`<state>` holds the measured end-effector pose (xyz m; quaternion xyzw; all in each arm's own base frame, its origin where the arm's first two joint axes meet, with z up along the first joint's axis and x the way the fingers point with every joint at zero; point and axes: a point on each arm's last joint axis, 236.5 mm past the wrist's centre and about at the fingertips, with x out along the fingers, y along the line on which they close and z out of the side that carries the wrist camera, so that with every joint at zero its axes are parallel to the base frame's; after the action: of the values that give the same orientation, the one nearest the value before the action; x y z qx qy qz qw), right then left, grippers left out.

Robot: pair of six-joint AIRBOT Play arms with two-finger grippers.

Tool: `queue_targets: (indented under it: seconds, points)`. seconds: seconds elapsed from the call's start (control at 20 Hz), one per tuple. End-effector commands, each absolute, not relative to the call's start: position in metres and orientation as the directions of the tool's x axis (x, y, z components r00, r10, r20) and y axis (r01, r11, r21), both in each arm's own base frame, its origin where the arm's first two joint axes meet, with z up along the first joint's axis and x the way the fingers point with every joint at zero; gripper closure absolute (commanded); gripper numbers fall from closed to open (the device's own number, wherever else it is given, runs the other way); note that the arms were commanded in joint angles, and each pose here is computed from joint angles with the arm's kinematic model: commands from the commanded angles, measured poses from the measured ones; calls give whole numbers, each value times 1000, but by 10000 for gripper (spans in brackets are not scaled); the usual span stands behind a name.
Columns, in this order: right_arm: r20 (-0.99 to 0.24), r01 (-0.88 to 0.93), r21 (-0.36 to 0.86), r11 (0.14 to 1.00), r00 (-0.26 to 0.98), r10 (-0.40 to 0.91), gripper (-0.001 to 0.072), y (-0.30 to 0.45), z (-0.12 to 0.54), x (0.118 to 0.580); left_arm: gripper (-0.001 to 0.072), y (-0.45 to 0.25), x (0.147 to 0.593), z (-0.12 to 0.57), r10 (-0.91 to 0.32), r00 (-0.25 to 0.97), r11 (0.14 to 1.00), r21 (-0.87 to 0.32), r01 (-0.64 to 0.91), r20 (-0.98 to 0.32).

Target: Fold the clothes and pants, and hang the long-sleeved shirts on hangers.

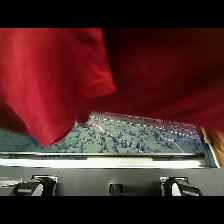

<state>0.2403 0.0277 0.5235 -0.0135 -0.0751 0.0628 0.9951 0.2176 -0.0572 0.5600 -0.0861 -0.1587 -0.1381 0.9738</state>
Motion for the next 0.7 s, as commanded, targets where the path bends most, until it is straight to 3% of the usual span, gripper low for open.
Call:
queue_targets:
  seconds: [0.0, 0.1, 0.2, 0.3, 0.45, 0.55, 0.65]
  points:
    - [-296, -167, 76, 983, 937, 183, 669, 26, 412, 284, 684, -48, 271, 474, -204, 979, 973, -108, 202, -4]
    - [-600, -157, 205, 966, 760, 250, 669, 19, 305, 326, 684, -47, 322, 384, -196, 943, 978, -129, 167, -269]
    - [-730, -68, 342, 937, 609, 310, 669, 11, 210, 370, 684, -46, 370, 279, -193, 852, 978, -169, 126, -486]
    - [-750, 60, 510, 858, 519, 410, 669, 20, 118, 416, 684, -44, 405, 172, -183, 743, 978, -196, 70, -644]
    - [-734, 172, 651, 739, 387, 558, 669, 70, 22, 449, 684, -43, 429, 52, -182, 588, 974, -224, 0, -788]
    - [-689, 220, 721, 657, 335, 643, 668, 111, -11, 460, 682, -44, 431, -1, -184, 479, 954, -273, -123, -858]
    - [-678, 235, 734, 638, 320, 662, 667, 131, -27, 465, 673, -53, 424, -32, -224, 392, 908, -337, -248, -892]
